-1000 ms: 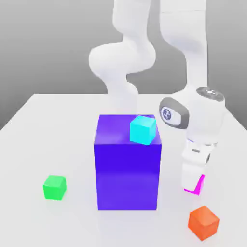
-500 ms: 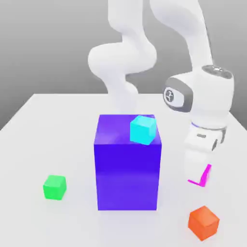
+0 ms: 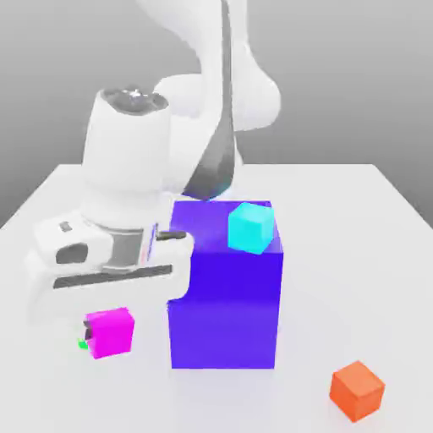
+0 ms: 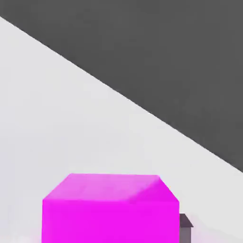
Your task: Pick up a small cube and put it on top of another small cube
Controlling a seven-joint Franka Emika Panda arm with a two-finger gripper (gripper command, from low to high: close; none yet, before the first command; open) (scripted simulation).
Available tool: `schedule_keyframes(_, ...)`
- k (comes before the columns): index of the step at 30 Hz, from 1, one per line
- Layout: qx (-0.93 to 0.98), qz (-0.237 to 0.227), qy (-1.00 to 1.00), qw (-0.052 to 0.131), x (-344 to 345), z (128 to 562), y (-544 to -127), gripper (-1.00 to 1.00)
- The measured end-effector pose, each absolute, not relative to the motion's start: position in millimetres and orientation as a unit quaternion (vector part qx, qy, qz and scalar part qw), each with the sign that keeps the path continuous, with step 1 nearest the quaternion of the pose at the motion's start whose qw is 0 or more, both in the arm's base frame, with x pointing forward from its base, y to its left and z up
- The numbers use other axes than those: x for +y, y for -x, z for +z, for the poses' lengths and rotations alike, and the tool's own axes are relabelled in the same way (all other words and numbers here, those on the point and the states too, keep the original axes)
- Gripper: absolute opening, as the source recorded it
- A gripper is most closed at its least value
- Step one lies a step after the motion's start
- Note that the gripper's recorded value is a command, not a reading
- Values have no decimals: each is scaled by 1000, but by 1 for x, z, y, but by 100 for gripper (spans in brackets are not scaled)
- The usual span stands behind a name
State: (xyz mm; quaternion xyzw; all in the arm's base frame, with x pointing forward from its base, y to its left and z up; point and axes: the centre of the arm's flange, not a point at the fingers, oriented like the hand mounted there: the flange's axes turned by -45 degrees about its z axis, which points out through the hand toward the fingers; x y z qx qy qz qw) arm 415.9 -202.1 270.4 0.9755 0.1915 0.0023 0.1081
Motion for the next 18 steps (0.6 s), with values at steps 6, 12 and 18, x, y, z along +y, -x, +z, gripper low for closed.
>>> schedule_keyframes(6,119,-2,-993,25,-209,252,-332,-100)
schedule_keyframes(12,106,3,-994,-2,-204,220,-318,-100)
schedule_keyframes(18,103,1,-995,-1,-204,181,-314,100)
